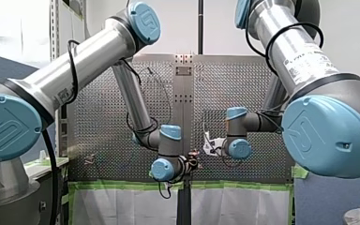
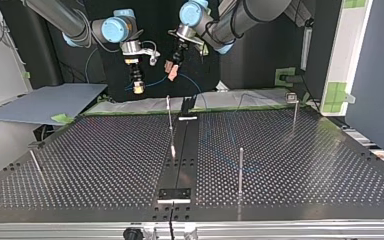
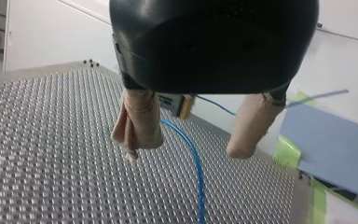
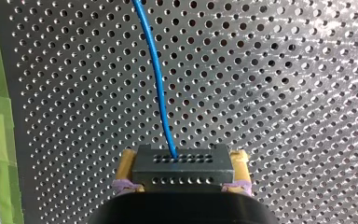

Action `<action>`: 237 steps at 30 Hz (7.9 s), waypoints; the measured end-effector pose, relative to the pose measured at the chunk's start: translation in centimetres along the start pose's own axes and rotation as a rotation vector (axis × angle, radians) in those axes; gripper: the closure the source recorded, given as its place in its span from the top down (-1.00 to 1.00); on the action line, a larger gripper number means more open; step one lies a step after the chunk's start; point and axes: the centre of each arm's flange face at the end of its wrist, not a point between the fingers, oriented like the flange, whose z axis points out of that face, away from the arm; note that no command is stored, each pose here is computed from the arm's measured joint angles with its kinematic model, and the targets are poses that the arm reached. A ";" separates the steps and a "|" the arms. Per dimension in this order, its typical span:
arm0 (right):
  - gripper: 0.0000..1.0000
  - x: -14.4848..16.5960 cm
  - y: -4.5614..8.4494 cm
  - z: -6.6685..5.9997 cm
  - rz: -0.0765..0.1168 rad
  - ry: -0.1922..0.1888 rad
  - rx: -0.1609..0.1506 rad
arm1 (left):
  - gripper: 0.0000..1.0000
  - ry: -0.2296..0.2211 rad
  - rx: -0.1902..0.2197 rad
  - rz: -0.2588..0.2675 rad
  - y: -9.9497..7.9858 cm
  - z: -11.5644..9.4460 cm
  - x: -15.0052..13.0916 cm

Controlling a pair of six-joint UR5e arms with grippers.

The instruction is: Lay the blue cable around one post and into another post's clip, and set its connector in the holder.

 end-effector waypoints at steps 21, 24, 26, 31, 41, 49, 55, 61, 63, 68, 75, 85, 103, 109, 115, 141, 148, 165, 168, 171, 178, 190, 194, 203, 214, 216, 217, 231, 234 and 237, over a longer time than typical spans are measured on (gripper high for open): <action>-1.00 0.1 -0.1 0.0 -0.001 0.001 0.003 | 1.00 -0.044 -0.111 -0.006 2.1 3.0 -0.2; -1.00 0.1 -0.1 0.0 0.001 0.001 0.002 | 1.00 -0.050 -0.134 0.011 2.6 3.1 -0.5; -1.00 0.2 -0.1 0.0 0.002 0.002 0.002 | 1.00 -0.055 -0.142 0.019 2.8 3.2 -0.6; -1.00 0.2 -0.1 0.0 0.002 0.001 0.003 | 0.82 -0.065 -0.146 0.017 3.0 3.4 -0.8; -1.00 0.2 -0.2 -0.1 0.003 0.000 0.004 | -0.83 -0.078 -0.137 0.036 2.9 3.5 -0.9; -1.00 0.2 0.2 0.0 0.029 -0.002 0.000 | -0.83 -0.098 -0.184 0.076 3.4 3.4 -1.1; -1.00 0.3 1.0 0.4 0.048 0.007 -0.011 | -0.83 -0.103 -0.187 0.118 3.4 3.5 -1.2; -1.00 0.4 2.1 0.9 0.067 0.017 -0.030 | -0.83 -0.127 -0.148 0.138 2.6 3.9 -1.3; -1.00 0.4 2.4 1.1 0.073 0.020 -0.035 | -0.83 -0.140 -0.138 0.135 2.4 4.2 -1.5; -1.00 0.6 2.7 1.5 0.078 0.026 -0.039 | -0.83 -0.145 -0.133 0.137 2.4 5.1 -1.4; -1.00 -0.1 2.8 2.5 0.074 0.012 -0.041 | -0.83 -0.108 -0.154 0.185 3.0 6.2 0.6; -1.00 -1.6 3.3 4.3 0.076 -0.021 -0.055 | -0.83 -0.106 -0.187 0.189 4.5 7.4 2.6; -1.00 -0.7 6.3 6.7 0.079 -0.018 -0.095 | -0.83 -0.180 -0.217 0.195 4.2 10.8 0.1; -1.00 -1.0 7.2 6.9 0.075 -0.030 -0.100 | -0.83 -0.195 -0.237 0.208 4.5 11.6 -0.6; -1.00 -3.5 7.6 6.7 0.068 -0.065 -0.102 | -0.83 -0.203 -0.244 0.211 4.7 12.2 -1.2; -1.00 -3.8 11.0 9.1 0.071 -0.037 -0.117 | -0.87 -0.217 -0.310 0.348 4.4 13.8 -2.6; -1.00 -4.1 11.7 9.2 0.071 -0.038 -0.122 | -0.87 -0.233 -0.316 0.352 4.2 14.5 -3.2; -1.00 -6.9 12.0 9.8 0.052 -0.098 -0.123 | -0.87 -0.190 -0.346 0.361 6.9 15.9 -3.2; -1.00 -6.8 12.1 10.0 0.051 -0.092 -0.125 | -0.87 -0.194 -0.346 0.358 6.9 16.5 -3.5; -1.00 -6.6 12.3 10.3 0.050 -0.085 -0.126 | -0.87 -0.200 -0.345 0.354 6.8 17.1 -4.0; -1.00 -6.0 12.8 11.2 0.049 -0.067 -0.131 | -0.87 -0.210 -0.338 0.346 6.7 18.2 -5.1; -1.00 -6.5 13.9 12.4 0.032 -0.073 -0.144 | -0.77 -0.204 -0.344 0.367 8.3 19.0 -6.3; -1.00 -6.7 14.1 12.4 0.024 -0.090 -0.145 | -0.11 -0.172 -0.340 0.384 8.6 18.9 -6.2; -1.00 -7.0 14.5 12.2 0.018 -0.111 -0.150 | 1.00 -0.072 -0.335 0.469 8.8 17.9 -5.6; -1.00 -7.1 14.6 12.0 0.022 -0.124 -0.151 | 1.00 0.056 -0.279 0.577 7.5 15.0 -6.8; -1.00 -7.1 14.6 12.0 0.023 -0.126 -0.151 | 1.00 0.078 -0.261 0.595 7.0 14.3 -7.0; -1.00 -7.1 14.6 12.0 0.024 -0.126 -0.151 | 1.00 0.087 -0.253 0.601 6.7 14.0 -7.0; -1.00 -7.2 14.6 12.0 0.027 -0.127 -0.151 | 1.00 0.108 -0.188 0.627 3.8 10.1 -9.4; -1.00 -7.1 14.6 12.0 0.027 -0.126 -0.150 | 1.00 0.131 -0.189 0.636 3.9 8.9 -9.0; -1.00 -7.1 14.6 12.0 0.028 -0.127 -0.148 | 1.00 0.159 -0.186 0.645 3.9 7.8 -8.2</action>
